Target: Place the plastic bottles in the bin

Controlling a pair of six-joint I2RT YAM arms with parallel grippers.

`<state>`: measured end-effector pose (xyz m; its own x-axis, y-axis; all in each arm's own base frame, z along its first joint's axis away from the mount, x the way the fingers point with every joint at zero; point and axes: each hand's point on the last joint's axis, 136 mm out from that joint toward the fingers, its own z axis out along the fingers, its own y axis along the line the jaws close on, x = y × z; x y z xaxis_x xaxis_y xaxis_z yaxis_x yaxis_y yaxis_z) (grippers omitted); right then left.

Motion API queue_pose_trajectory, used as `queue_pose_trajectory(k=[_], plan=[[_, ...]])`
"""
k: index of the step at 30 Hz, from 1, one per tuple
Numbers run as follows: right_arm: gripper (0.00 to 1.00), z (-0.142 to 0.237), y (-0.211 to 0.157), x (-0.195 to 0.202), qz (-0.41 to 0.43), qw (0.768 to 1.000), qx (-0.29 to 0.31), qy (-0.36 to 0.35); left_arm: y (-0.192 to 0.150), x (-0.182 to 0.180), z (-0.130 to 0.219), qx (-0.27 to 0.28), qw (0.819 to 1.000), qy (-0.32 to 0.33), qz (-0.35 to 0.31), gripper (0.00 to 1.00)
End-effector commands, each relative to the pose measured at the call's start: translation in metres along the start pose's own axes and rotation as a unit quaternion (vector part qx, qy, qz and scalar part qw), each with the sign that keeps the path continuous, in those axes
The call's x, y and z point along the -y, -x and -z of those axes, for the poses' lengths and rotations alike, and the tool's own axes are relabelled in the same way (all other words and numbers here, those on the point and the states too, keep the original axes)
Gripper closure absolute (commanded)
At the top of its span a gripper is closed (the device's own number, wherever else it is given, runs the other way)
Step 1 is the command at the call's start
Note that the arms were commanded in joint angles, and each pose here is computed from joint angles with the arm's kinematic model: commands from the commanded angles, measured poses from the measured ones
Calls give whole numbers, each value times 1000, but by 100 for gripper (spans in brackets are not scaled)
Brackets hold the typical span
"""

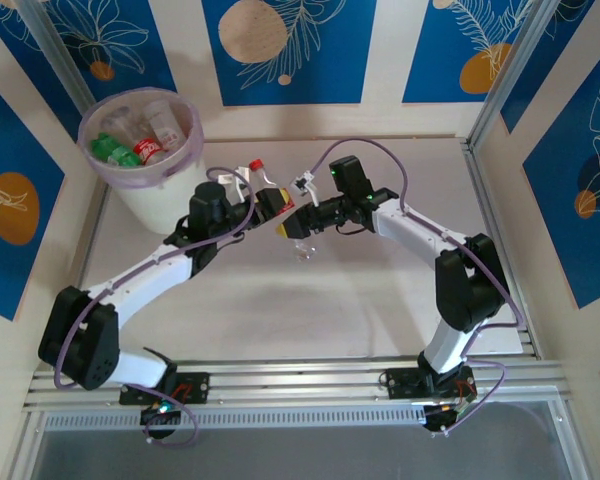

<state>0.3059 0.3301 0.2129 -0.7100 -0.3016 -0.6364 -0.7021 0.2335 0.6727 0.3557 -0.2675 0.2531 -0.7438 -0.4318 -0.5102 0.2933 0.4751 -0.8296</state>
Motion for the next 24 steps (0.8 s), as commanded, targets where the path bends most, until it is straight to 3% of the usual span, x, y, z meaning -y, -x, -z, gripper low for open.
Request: queue_pose_trajectory(k=[1, 2, 3, 6, 12, 16, 20, 24], plan=[[30, 25, 20, -10, 26, 999, 24, -8, 26, 12, 10, 21, 998, 26, -55, 41], [29, 32, 22, -10, 25, 999, 31, -12, 33, 14, 13, 25, 996, 42, -76, 41], [0, 40, 23, -10, 27, 999, 38, -17, 44, 14, 17, 35, 991, 70, -105, 41], [1, 63, 29, -10, 30, 997, 64, -31, 73, 24, 29, 60, 979, 115, -157, 43], [1, 111, 33, 8, -3, 987, 129, -94, 138, 89, 53, 102, 971, 69, -204, 45], [1, 121, 21, 21, -15, 982, 142, -126, 197, 112, 94, 149, 950, 105, -252, 49], [1, 119, 5, 33, -33, 980, 135, -142, 255, 115, 153, 223, 907, 200, -295, 53], [0, 116, -5, 44, -51, 980, 130, -144, 295, 89, 217, 288, 832, 358, -312, 58]])
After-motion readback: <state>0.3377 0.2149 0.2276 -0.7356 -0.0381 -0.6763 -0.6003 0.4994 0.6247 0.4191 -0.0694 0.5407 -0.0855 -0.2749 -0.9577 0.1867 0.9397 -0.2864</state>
